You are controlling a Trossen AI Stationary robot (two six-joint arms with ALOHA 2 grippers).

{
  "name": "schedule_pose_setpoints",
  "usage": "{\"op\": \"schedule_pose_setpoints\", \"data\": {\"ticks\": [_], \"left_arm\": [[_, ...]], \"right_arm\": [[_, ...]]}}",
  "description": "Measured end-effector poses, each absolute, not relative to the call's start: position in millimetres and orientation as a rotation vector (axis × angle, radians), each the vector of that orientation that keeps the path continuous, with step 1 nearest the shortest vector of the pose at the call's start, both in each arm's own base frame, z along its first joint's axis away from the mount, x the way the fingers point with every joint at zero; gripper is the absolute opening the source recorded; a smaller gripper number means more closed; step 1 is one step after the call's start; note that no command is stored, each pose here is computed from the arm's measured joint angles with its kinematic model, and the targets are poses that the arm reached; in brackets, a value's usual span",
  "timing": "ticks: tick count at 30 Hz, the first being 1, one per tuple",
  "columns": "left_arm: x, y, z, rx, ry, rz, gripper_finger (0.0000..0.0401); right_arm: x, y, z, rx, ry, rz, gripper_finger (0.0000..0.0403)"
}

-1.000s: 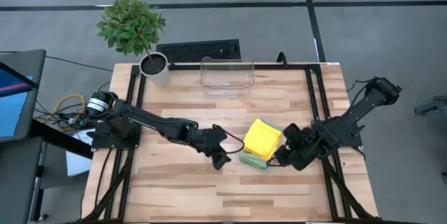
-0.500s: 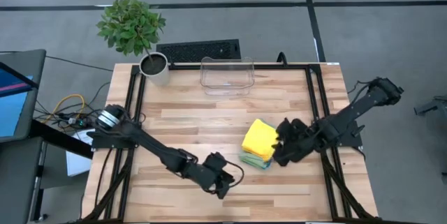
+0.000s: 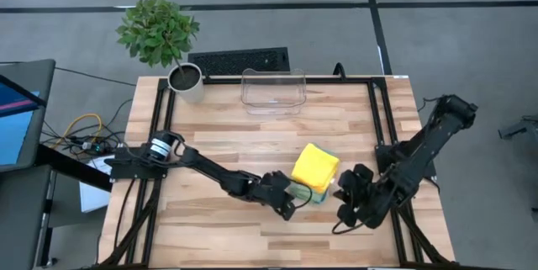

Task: Fold microfiber towels
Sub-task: Put the folded stacked microfiber towels into the transparent bin

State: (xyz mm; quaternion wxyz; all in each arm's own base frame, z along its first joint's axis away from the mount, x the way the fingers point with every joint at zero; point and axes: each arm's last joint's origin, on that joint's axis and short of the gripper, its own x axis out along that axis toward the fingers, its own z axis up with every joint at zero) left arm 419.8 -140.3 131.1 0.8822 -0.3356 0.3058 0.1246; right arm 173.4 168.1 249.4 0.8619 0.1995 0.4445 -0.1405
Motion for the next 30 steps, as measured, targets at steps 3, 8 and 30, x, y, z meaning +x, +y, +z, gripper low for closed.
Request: {"op": "schedule_pose_setpoints", "data": {"ticks": [3,8,30], "left_arm": [[425,-142,144,-0.651,0.56,0.301,0.0],[430,-144,142,-0.614,0.571,0.3,0.0],[412,-86,120,-0.354,0.798,0.704,0.0]], "right_arm": [[174,174,243,0.39,0.946,-0.298,0.0021],[179,177,232,0.331,0.977,-0.319,0.0011],[186,166,230,0.276,0.942,-0.405,0.0045]]}}
